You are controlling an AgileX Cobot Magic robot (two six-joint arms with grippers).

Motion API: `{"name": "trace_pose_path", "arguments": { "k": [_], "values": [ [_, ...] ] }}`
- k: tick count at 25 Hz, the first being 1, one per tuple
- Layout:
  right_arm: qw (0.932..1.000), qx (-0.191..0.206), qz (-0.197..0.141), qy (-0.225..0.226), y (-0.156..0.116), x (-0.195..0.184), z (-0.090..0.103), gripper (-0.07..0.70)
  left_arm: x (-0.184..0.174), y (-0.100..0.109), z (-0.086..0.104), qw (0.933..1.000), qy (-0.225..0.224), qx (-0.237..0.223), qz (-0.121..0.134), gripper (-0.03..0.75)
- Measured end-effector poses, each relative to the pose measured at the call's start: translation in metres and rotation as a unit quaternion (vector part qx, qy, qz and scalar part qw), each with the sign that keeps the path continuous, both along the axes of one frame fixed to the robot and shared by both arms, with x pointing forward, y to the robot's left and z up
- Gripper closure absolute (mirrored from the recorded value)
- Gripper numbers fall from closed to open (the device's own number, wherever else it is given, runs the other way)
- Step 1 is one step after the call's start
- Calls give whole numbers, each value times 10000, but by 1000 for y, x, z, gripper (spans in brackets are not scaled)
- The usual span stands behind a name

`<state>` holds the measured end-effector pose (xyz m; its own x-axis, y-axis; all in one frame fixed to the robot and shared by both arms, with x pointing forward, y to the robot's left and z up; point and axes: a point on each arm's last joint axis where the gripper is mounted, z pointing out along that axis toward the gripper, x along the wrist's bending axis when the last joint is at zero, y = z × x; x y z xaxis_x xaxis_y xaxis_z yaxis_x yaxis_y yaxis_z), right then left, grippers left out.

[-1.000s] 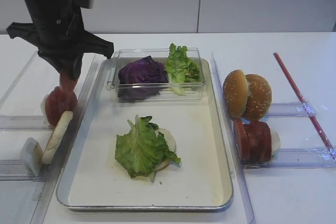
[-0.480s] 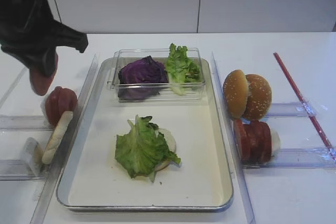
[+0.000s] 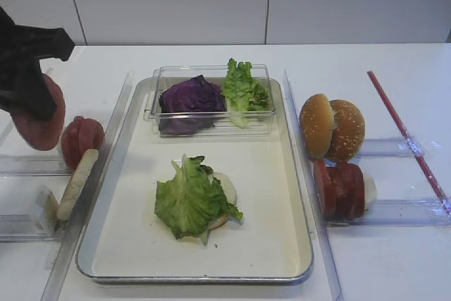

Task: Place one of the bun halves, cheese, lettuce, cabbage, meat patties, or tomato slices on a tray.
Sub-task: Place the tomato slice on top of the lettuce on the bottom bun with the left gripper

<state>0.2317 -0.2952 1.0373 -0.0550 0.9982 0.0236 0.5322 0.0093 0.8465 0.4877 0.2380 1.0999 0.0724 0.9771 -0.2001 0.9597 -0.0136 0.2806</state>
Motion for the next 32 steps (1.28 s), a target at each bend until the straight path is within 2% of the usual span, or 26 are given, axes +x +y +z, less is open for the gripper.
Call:
{"name": "trace_pose_path", "arguments": {
  "k": [4, 6, 9, 14, 20, 25, 29, 32],
  "values": [
    [10000, 0, 0, 0, 0, 0, 0, 155, -3, -3, -13, 9952, 146, -943, -204, 599],
    [10000, 0, 0, 0, 0, 0, 0, 155, -5, -7, -18, 9871, 157, -1567, -297, 599],
    [10000, 0, 0, 0, 0, 0, 0, 155, -8, -11, -27, 9733, 120, -2258, -397, 599],
    [10000, 0, 0, 0, 0, 0, 0, 155, -13, -17, -39, 9582, 114, -2821, -472, 599],
    [10000, 0, 0, 0, 0, 0, 0, 155, -16, -27, -43, 9303, 1, -3637, -483, 599],
    [10000, 8, -5, 1, 0, 0, 0, 155, -17, -30, -43, 9130, -98, -4054, -433, 599],
    [10000, 14, -9, 1, 0, 0, 0, 156, -19, -33, -45, 8937, -129, -4473, -342, 600],
    [10000, 14, -9, 1, 0, 0, 0, 157, -22, -34, -50, 8907, -88, -4536, -298, 600]
  ]
}}
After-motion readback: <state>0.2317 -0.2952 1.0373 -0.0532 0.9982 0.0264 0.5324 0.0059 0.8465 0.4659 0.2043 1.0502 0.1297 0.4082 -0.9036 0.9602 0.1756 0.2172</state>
